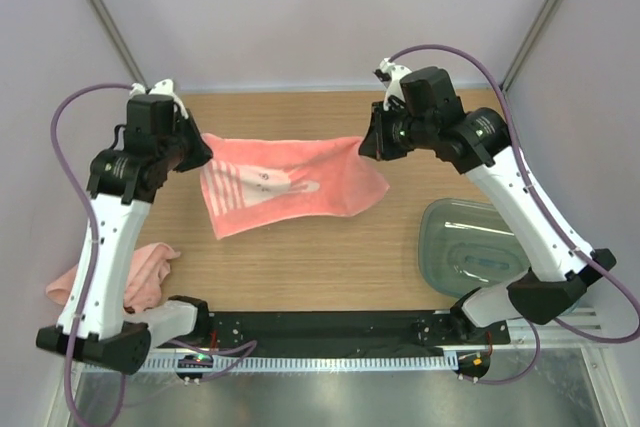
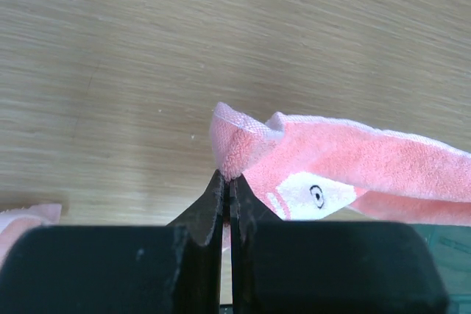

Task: Roll the towels
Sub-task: Flatten the towel

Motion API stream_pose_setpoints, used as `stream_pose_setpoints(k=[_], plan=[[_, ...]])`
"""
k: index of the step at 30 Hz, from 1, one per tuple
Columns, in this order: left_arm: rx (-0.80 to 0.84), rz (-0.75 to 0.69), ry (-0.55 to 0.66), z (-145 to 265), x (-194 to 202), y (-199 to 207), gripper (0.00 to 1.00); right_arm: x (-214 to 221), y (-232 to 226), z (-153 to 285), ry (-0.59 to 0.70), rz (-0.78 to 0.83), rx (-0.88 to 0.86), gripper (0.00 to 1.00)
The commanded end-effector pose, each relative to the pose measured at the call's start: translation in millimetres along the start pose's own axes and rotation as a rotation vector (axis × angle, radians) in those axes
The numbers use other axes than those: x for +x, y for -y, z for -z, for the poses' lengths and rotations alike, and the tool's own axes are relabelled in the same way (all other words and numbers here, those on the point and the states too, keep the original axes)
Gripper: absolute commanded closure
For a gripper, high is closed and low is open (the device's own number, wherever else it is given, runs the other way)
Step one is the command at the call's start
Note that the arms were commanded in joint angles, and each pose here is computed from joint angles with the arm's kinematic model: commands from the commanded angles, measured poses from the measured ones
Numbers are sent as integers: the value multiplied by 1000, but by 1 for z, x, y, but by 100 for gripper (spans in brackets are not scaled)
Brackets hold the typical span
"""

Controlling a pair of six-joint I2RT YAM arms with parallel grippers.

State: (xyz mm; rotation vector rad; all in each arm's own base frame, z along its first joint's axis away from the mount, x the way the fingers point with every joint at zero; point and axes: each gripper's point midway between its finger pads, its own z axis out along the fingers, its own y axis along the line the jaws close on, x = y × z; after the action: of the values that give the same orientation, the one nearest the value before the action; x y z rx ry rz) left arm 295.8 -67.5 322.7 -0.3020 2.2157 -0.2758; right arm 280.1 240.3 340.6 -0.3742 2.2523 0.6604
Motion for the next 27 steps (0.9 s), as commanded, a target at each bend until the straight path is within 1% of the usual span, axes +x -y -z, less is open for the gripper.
stream_pose_setpoints(k=[1,3,4,6,7,8,10,11,13,14,15,16,17,18,19,20,21,22,23,24,25,26,27], plan=[[44,-27,23,31,8,-2,99,19,13,31,-62,28,66,99],[47,-38,16,34,14,-4,96,20,29,29,-59,10,156,99],[31,-40,-16,26,25,-9,95,21,39,22,-68,7,204,99],[18,-36,-52,14,34,-11,96,28,52,8,-104,-19,248,99],[6,-34,-83,6,42,-14,97,29,55,-1,-112,-26,256,99],[6,-28,-89,-2,43,-13,98,36,63,-17,-155,-38,275,99],[-19,-18,-126,-22,52,-16,98,34,75,-35,-161,-63,297,99],[-13,-16,-113,-32,48,-13,98,39,83,-55,-200,-74,307,99],[-47,-16,-137,-57,48,-16,97,37,93,-75,-215,-87,314,99],[-49,-18,-119,-67,40,-13,98,38,97,-86,-230,-87,319,99],[-64,-19,-124,-78,36,-14,98,41,106,-108,-264,-89,333,99],[-87,-33,-184,-106,42,-16,96,40,116,-119,-278,-96,343,99],[-94,-48,-202,-120,41,-16,95,38,123,-129,-284,-101,356,99],[-97,-68,-187,-132,21,-14,94,34,138,-154,-302,-111,390,99],[-160,-75,-269,-168,32,-25,93,24,156,-161,-285,-140,420,82],[-213,-66,-358,-180,43,-37,87,21,172,-171,-285,-154,463,64],[-237,-41,-379,-191,35,-44,78,-8,177,-166,-232,-163,479,48],[-233,-10,-334,-195,7,-37,60,3,195,-186,-281,-182,518,37],[-273,-3,-393,-210,17,-45,46,-9,207,-182,-254,-208,546,32],[-273,4,-380,-211,11,-45,35,-32,204,-170,-198,-211,542,27],[-270,13,-359,-210,5,-42,22,-41,204,-164,-169,-213,545,17],[-266,18,-331,-210,0,-41,16,-49,204,-156,-142,-208,548,14],[-260,23,-277,-198,-12,-39,10,-49,206,-155,-124,-199,561,11]])
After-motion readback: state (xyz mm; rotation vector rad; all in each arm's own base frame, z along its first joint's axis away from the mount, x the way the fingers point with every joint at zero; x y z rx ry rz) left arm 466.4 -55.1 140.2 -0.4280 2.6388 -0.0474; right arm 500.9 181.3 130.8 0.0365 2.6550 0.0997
